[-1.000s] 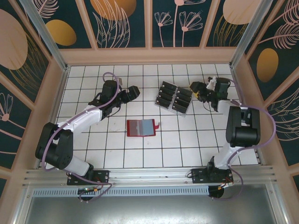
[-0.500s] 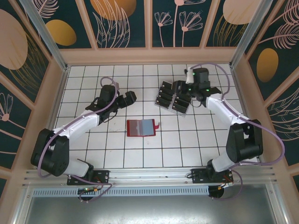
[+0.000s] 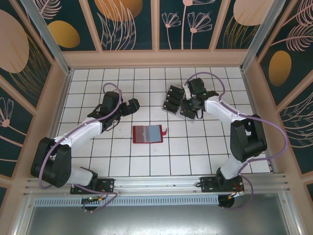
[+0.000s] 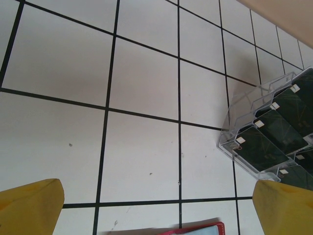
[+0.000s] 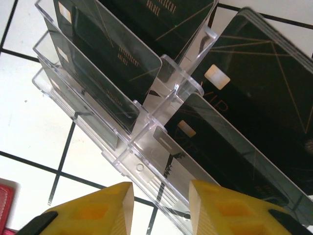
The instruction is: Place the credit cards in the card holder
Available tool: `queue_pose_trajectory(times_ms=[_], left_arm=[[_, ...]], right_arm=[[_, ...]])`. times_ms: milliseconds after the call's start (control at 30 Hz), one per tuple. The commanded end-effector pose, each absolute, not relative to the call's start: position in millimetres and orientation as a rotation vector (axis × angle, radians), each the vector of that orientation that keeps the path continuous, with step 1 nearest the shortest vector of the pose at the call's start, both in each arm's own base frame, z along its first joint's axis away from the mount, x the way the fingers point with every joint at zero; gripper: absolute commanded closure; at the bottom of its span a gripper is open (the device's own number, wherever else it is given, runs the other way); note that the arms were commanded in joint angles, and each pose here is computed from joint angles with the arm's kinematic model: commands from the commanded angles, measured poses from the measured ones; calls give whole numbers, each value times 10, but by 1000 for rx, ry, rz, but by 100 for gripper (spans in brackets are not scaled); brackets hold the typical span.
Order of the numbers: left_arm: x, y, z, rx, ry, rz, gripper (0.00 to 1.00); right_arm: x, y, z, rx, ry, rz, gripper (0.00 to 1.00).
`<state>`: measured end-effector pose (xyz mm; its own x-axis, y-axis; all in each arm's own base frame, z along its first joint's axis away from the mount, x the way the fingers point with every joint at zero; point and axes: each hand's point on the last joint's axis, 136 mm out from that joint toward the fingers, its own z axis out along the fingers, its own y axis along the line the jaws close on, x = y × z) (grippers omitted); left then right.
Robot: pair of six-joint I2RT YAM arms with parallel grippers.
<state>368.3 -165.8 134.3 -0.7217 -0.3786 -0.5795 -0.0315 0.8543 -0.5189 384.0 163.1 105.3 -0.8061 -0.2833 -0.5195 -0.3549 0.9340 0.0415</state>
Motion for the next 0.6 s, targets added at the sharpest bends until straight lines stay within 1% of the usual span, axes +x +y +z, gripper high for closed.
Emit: queue_pose_trajectory(times_ms=[0,567], left_arm=[[3657,-1594,1317,-290,2318,-608,1],[3681,-1610,1220,-286,2332,-632,2]], right_arm=[[3834,1575,1015,-482,2586,96,65],[3763,1526,754,-526,2635,-57,65]])
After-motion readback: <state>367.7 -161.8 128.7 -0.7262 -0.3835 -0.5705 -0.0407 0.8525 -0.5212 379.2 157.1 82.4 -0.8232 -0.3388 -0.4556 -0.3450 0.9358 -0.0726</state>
